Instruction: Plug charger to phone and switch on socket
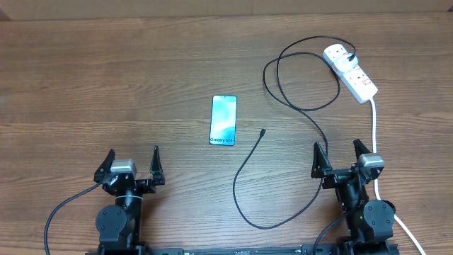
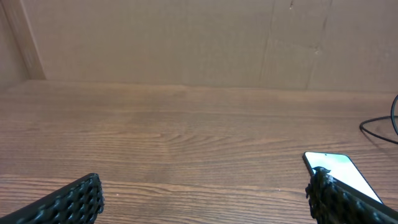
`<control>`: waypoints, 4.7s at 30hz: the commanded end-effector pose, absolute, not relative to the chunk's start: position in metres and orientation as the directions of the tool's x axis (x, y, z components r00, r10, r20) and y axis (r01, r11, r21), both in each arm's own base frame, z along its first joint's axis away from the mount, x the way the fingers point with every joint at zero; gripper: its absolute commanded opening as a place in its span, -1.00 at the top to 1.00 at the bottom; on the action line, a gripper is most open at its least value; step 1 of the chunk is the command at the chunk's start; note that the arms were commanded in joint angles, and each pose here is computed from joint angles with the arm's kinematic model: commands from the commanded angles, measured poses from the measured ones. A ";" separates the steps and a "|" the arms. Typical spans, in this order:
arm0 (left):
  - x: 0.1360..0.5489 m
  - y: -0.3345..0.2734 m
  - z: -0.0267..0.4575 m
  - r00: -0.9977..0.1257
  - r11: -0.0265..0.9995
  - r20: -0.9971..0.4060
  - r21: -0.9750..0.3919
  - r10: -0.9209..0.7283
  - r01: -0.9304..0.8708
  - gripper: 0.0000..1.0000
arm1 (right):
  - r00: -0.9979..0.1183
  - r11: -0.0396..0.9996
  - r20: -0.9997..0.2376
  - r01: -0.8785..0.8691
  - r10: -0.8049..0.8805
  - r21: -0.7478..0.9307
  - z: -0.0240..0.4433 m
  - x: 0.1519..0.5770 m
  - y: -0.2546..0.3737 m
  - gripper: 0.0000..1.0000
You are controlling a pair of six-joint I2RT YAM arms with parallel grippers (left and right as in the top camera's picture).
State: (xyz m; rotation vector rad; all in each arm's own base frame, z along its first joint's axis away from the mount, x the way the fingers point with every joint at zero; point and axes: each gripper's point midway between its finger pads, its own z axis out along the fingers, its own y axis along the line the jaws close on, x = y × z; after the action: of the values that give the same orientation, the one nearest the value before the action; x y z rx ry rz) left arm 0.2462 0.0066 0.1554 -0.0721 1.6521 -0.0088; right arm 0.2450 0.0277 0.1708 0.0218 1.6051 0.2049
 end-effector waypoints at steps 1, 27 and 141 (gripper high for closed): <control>0.246 0.006 0.156 -0.075 0.998 -0.996 -0.050 -0.052 -0.036 -1.00 | -0.041 0.983 -0.989 -0.110 0.144 0.147 0.170 0.245 0.027 -1.00; 0.245 -0.020 0.159 -0.092 0.961 -0.964 -0.258 -0.250 0.098 -1.00 | -0.041 0.983 -0.989 -0.110 0.144 0.147 0.170 0.245 0.027 -1.00; 0.310 -0.186 0.192 -0.991 0.995 -0.136 -0.100 0.002 0.015 -1.00 | -0.041 0.983 -0.989 -0.110 0.143 0.147 0.169 0.245 0.027 -1.00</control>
State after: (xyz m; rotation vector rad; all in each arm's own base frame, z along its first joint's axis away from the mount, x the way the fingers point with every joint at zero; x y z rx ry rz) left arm 0.3048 -0.1808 0.1930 0.0291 3.0108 -0.1614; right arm 0.2449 0.0277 0.1709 0.0218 1.6043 0.2049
